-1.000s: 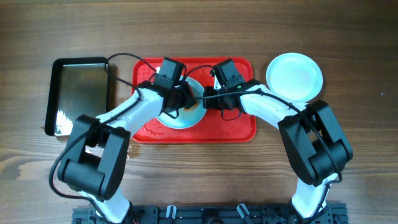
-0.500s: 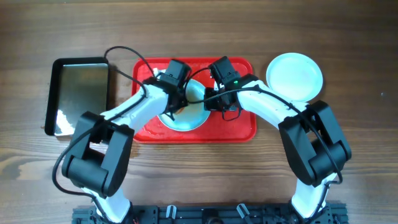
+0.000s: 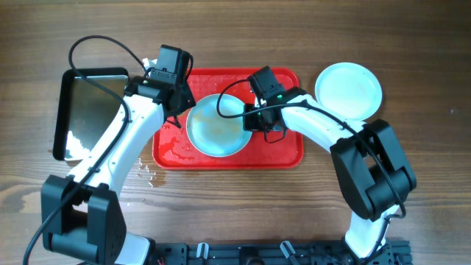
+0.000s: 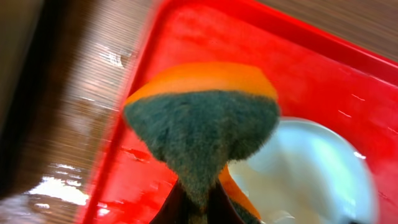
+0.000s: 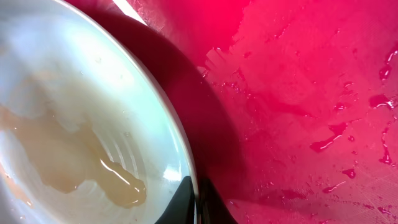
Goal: Clean dirty plates on tray and stack at the side
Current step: 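Scrub the last plate with the sponge in the left gripper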
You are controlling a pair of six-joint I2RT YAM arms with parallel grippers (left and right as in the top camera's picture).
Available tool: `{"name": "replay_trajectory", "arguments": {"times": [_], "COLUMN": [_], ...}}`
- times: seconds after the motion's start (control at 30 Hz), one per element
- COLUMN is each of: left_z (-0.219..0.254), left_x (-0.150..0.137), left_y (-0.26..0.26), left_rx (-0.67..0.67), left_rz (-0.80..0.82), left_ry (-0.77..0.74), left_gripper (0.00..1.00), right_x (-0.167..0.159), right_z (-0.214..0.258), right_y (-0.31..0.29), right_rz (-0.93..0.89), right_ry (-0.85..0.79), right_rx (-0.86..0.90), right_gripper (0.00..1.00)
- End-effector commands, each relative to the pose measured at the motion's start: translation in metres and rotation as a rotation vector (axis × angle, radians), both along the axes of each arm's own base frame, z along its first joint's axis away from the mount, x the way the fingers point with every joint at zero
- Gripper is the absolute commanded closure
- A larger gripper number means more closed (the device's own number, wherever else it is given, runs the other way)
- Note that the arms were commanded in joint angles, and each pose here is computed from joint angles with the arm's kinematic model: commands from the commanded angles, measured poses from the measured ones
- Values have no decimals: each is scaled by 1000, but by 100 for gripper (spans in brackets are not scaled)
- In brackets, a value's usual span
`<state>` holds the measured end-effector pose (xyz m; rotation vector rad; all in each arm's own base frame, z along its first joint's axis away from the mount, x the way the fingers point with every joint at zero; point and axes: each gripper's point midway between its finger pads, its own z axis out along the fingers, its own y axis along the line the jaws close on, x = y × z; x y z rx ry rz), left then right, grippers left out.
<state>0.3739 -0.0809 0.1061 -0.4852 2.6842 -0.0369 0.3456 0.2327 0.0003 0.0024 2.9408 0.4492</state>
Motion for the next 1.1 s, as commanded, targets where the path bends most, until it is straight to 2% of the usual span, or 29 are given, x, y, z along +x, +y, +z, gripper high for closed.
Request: {"name": "replay_trajectory", "arguments": {"times": [0.0,0.17,0.3,0.33,0.43,0.47,0.53,0.6,0.7,0.87,0.97,1.0,1.07], "left_z": [-20,-59,-92,-100,-113,-113,-107,-99,-85,-55,-21,-6,9], "left_x": [-19,-42,-60,-64,-67,-66,-57,-47,-31,-1,17,18,15], "left_y": [-48,-99,-124,-119,-69,-59,-24,-3,19,35,30,27,10], "left_rx": [-248,-380,-350,-308,-31,24,225,358,508,658,587,508,295], "left_rz": [-119,-238,-301,-292,-215,-202,-158,-127,-85,-3,124,177,158], "left_ry": [119,233,316,338,354,347,302,250,163,0,-126,-168,-167], "left_gripper": [96,96,96,96,96,96,96,96,96,96,96,96,96], "right_x": [-9,-11,-13,-12,-12,-12,-14,-14,-14,-13,-9,-4,13], "right_z": [-30,-30,-31,-30,-31,-31,-31,-32,-32,-32,-31,-25,2], "right_y": [-30,-28,-29,-29,-30,-31,-34,-35,-37,-43,-48,-56,-79], "right_rz": [-23,-19,-15,-16,-17,-18,-12,-13,-16,-25,-34,-47,-82], "right_ry": [41,49,56,55,53,52,56,58,55,50,36,15,-63], "right_rx": [-137,-124,-129,-129,-133,-137,-154,-163,-172,-197,-227,-279,-422], "right_gripper": [96,96,96,96,96,96,96,96,96,96,96,96,96]}}
